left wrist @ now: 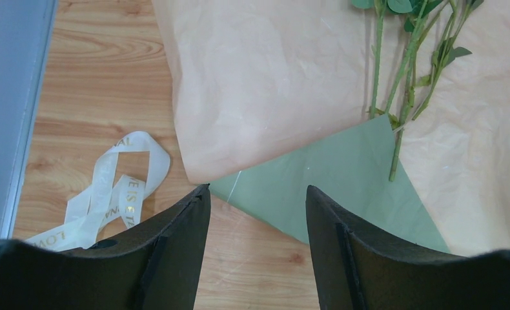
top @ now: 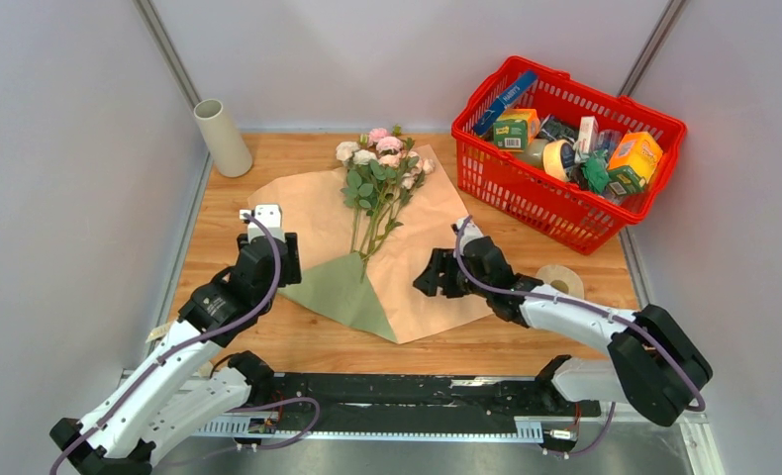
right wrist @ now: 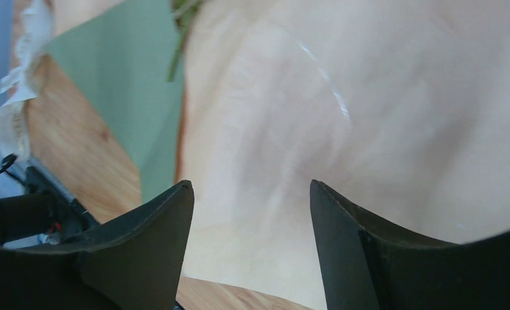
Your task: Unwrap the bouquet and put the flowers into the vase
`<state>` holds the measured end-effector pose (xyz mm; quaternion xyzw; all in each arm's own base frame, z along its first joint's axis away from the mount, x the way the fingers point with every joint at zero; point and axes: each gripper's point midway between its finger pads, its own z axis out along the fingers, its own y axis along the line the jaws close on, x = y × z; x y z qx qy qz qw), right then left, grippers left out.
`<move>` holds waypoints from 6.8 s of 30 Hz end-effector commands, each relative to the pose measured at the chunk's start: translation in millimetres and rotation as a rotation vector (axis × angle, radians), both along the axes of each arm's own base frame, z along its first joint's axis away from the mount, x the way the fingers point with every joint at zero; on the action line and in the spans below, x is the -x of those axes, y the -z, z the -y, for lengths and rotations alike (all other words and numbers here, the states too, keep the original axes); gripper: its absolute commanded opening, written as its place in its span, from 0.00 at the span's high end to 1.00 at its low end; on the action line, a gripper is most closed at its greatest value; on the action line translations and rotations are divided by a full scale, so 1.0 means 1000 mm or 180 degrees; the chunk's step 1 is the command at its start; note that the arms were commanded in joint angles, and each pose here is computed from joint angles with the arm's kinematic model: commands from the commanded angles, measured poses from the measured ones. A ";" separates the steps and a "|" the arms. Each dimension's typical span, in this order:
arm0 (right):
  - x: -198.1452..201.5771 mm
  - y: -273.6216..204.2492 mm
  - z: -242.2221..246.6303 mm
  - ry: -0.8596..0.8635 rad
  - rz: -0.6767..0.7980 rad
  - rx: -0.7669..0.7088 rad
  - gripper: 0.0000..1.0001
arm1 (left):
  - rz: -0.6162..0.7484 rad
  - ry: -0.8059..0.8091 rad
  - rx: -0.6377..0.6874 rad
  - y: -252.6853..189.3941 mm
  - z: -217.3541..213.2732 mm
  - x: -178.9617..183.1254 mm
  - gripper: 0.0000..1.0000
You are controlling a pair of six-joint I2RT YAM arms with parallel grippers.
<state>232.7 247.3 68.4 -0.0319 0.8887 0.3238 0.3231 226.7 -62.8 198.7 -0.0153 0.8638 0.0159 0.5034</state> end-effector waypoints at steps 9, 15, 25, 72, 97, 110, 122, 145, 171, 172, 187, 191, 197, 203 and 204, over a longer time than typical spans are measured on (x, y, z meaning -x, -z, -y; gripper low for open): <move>0.011 -0.040 -0.121 -0.1188 0.0367 -0.0319 0.20 | 0.0102 -0.0164 -0.0055 -0.005 -0.012 0.002 0.36; 0.022 -0.008 -0.141 -0.1322 0.0268 -0.0057 0.18 | 0.0078 -0.0154 -0.0058 -0.003 -0.011 0.002 0.36; 0.045 0.005 -0.160 -0.1604 0.0141 -0.0102 0.17 | 0.0047 -0.0134 -0.0065 -0.001 -0.009 0.001 0.36; -0.017 -0.034 -0.157 -0.0524 0.0458 -0.0243 0.44 | -0.1235 0.0803 0.0305 0.079 0.079 -0.087 0.37; 0.007 -0.060 -0.113 -0.0717 0.0754 -0.0495 0.34 | -0.2148 0.2092 0.0110 0.147 0.116 -0.074 0.57; 0.006 -0.052 -0.117 -0.0689 0.0677 -0.0538 0.34 | -0.2217 0.1888 0.0177 0.134 0.105 -0.052 1.00; 0.006 -0.036 -0.126 -0.0730 0.0543 -0.0574 0.34 | -0.1938 0.1711 0.0287 0.113 0.097 -0.041 0.99; 0.028 -0.022 -0.152 -0.1398 0.0445 -0.0742 0.30 | -0.1553 0.1605 0.0714 0.082 0.095 -0.007 0.95; -0.004 -0.027 -0.206 -0.1625 0.0372 -0.0631 0.56 | -0.0810 0.1001 0.0909 0.017 0.064 0.004 0.66; 0.005 -0.030 -0.207 -0.1692 0.0375 -0.0651 0.56 | -0.0745 0.0828 0.0837 0.013 0.055 0.000 0.63; 0.113 0.016 -0.212 -0.1980 0.0200 -0.0264 0.56 | -0.0691 0.0003 0.0925 0.001 0.034 -0.021 0.44; 0.114 0.041 -0.199 -0.1823 0.0173 0.0016 0.57 | -0.0828 -0.0315 0.0983 0.027 0.028 -0.018 0.44; 0.107 0.058 -0.177 -0.1279 0.0272 0.0402 0.58 | -0.0996 -0.0548 0.1170 0.056 0.032 -0.016 0.44; 0.097 0.035 -0.163 -0.0998 0.0485 0.0367 0.59 | -0.1053 -0.0474 0.1514 0.077 0.049 -0.016 0.46; 0.096 0.026 -0.161 -0.0974 0.0528 0.0320 0.58 | -0.1120 -0.0432 0.1526 0.085 0.051 -0.011 0.46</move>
